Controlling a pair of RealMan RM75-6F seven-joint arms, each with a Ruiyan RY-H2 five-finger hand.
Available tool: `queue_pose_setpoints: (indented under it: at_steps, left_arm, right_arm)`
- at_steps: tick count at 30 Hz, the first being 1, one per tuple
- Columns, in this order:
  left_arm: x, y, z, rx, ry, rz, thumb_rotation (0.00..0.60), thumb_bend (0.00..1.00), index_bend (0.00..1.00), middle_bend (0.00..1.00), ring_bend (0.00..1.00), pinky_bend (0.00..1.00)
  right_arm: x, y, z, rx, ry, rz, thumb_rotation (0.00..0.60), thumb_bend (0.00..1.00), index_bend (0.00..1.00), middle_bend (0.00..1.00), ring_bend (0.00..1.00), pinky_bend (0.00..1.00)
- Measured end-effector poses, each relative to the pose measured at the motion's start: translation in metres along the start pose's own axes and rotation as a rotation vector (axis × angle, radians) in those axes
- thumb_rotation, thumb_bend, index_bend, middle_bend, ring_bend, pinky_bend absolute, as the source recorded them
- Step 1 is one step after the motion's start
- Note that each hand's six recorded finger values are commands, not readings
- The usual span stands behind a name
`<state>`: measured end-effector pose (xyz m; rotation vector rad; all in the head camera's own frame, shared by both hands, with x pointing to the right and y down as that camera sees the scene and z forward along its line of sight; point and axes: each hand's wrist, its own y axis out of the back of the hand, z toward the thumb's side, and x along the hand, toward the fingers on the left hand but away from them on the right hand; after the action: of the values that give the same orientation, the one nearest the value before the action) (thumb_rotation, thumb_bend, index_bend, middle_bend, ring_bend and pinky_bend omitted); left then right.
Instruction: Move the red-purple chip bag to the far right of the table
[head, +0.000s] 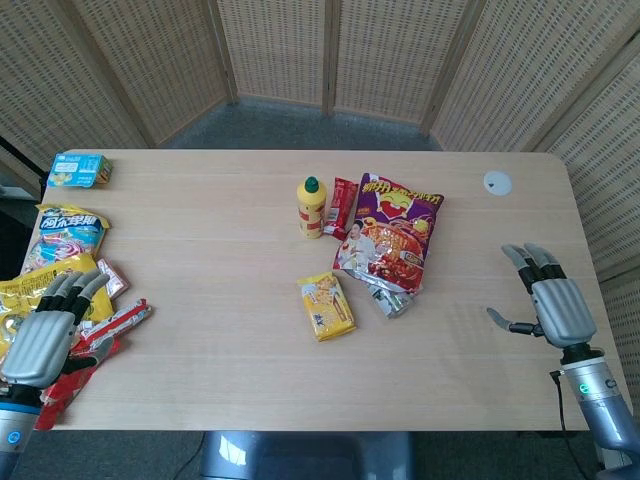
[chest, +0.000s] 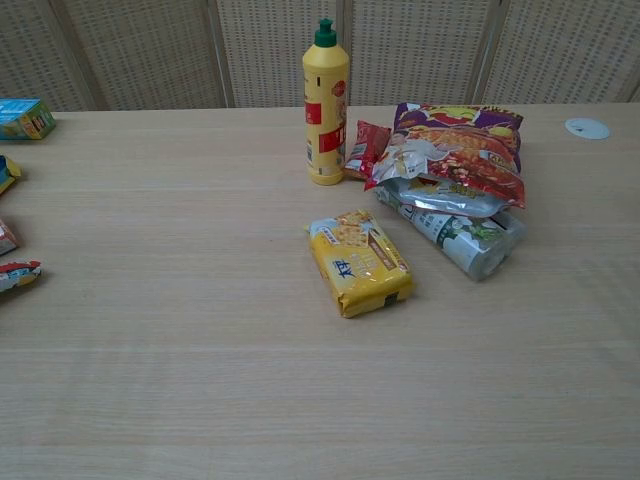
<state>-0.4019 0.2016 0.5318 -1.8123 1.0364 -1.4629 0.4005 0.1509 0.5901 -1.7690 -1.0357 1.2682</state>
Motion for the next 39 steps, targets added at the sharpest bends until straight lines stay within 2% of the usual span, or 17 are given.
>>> queue_pose_setpoints:
  at_steps: [6,12,17,22,24,28,35,39]
  left_arm:
    - [-0.003,-0.006,0.001,-0.019,-0.012,-0.02,0.6,0.35,0.11,0.0,0.0,0.0]
    - [-0.002,0.001,0.007,-0.011,-0.04,-0.001,0.6,0.34,0.11,0.0,0.0,0.0]
    - [0.001,0.006,0.015,-0.002,-0.065,-0.001,0.6,0.34,0.11,0.0,0.0,0.0]
    - [0.007,0.009,0.021,0.005,-0.093,-0.014,0.6,0.34,0.1,0.0,0.0,0.0]
    - [0.011,0.01,0.023,0.009,-0.101,-0.013,0.6,0.34,0.1,0.0,0.0,0.0]
    - [0.016,0.011,0.024,0.007,-0.108,-0.008,0.6,0.34,0.1,0.0,0.0,0.0]
    - [0.02,0.008,0.021,0.005,-0.106,-0.018,0.6,0.34,0.1,0.0,0.0,0.0]
    - [0.021,0.008,0.022,0.009,-0.107,-0.014,0.6,0.34,0.1,0.0,0.0,0.0]
  right_arm:
    - [0.003,0.0,0.003,-0.003,0.001,0.011,0.4,0.28,0.0,0.0,0.0,0.0]
    - [0.004,0.001,0.002,-0.044,0.002,0.016,0.391,0.28,0.0,0.0,0.0,0.0]
    - [-0.001,-0.004,0.003,-0.149,-0.024,0.062,0.293,0.27,0.0,0.0,0.0,0.0]
    - [-0.013,-0.015,0.005,-0.193,-0.077,0.162,0.203,0.26,0.0,0.0,0.0,0.0]
    - [-0.021,-0.019,0.007,-0.216,-0.105,0.196,0.187,0.25,0.0,0.0,0.0,0.0]
    - [-0.039,-0.021,0.018,-0.229,-0.116,0.234,0.184,0.23,0.0,0.0,0.0,0.0]
    - [-0.058,-0.026,0.033,-0.193,-0.053,0.218,0.204,0.23,0.0,0.0,0.0,0.0]
    - [-0.065,-0.037,0.037,-0.199,-0.035,0.227,0.208,0.23,0.0,0.0,0.0,0.0]
